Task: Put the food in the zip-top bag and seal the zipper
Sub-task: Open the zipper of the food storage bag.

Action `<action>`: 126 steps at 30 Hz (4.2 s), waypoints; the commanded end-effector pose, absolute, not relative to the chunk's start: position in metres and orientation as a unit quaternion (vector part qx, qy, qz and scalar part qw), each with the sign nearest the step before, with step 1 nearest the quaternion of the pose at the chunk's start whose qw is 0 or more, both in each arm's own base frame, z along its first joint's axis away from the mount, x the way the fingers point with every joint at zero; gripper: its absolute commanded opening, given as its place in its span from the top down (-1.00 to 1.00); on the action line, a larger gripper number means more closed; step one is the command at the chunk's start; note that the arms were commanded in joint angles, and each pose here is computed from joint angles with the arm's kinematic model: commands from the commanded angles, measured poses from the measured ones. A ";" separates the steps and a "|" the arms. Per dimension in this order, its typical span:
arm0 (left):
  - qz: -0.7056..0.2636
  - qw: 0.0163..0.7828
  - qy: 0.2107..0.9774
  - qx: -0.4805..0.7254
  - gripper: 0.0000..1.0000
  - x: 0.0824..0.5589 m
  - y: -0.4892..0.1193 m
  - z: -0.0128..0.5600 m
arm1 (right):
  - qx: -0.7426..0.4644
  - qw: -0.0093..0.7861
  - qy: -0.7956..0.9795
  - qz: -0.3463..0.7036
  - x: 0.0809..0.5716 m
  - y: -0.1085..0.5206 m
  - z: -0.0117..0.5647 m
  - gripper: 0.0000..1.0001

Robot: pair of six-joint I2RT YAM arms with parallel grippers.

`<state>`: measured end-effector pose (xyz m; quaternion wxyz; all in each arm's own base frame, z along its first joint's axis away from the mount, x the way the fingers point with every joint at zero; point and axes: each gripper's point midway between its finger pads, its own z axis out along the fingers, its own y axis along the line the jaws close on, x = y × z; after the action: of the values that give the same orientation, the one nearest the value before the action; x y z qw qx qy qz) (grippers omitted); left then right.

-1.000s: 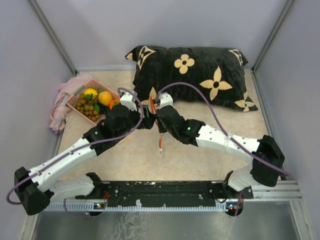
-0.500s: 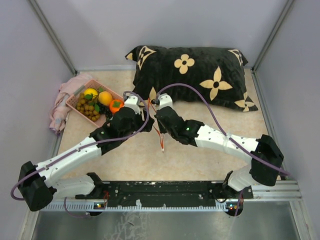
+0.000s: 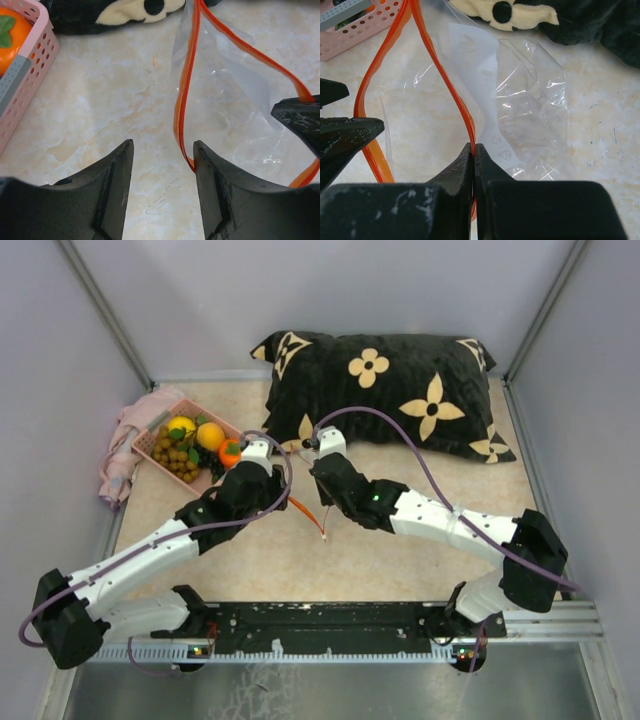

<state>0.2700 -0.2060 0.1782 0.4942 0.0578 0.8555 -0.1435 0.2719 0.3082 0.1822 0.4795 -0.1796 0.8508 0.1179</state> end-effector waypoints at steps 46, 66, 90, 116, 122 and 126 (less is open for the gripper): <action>-0.171 0.457 0.873 -0.009 1.00 0.267 -0.212 0.174 | -0.118 0.452 0.879 0.100 0.249 0.288 0.153 0.48; -0.115 0.419 0.898 0.067 1.00 0.264 -0.209 0.158 | -0.146 0.526 0.836 0.055 0.272 0.234 0.244 1.00; -0.268 0.500 0.819 0.087 -0.69 0.259 -0.240 0.254 | -0.161 0.460 0.872 -0.043 0.288 0.241 0.216 1.00; -0.220 0.441 0.869 0.039 1.00 0.290 -0.249 0.200 | -0.192 0.429 0.882 0.030 0.265 0.263 0.193 0.40; -0.241 0.426 0.872 0.017 1.00 0.289 -0.253 0.202 | -0.188 0.448 0.873 0.049 0.252 0.268 0.193 0.23; -0.260 0.416 0.871 0.015 1.00 0.287 -0.260 0.202 | -0.173 0.464 0.866 0.072 0.249 0.273 0.190 0.20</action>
<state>0.2854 -0.2520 0.1899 0.4217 0.0300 0.8758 -0.2329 0.2447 0.2647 0.1682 0.4145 -0.2125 0.8843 0.0320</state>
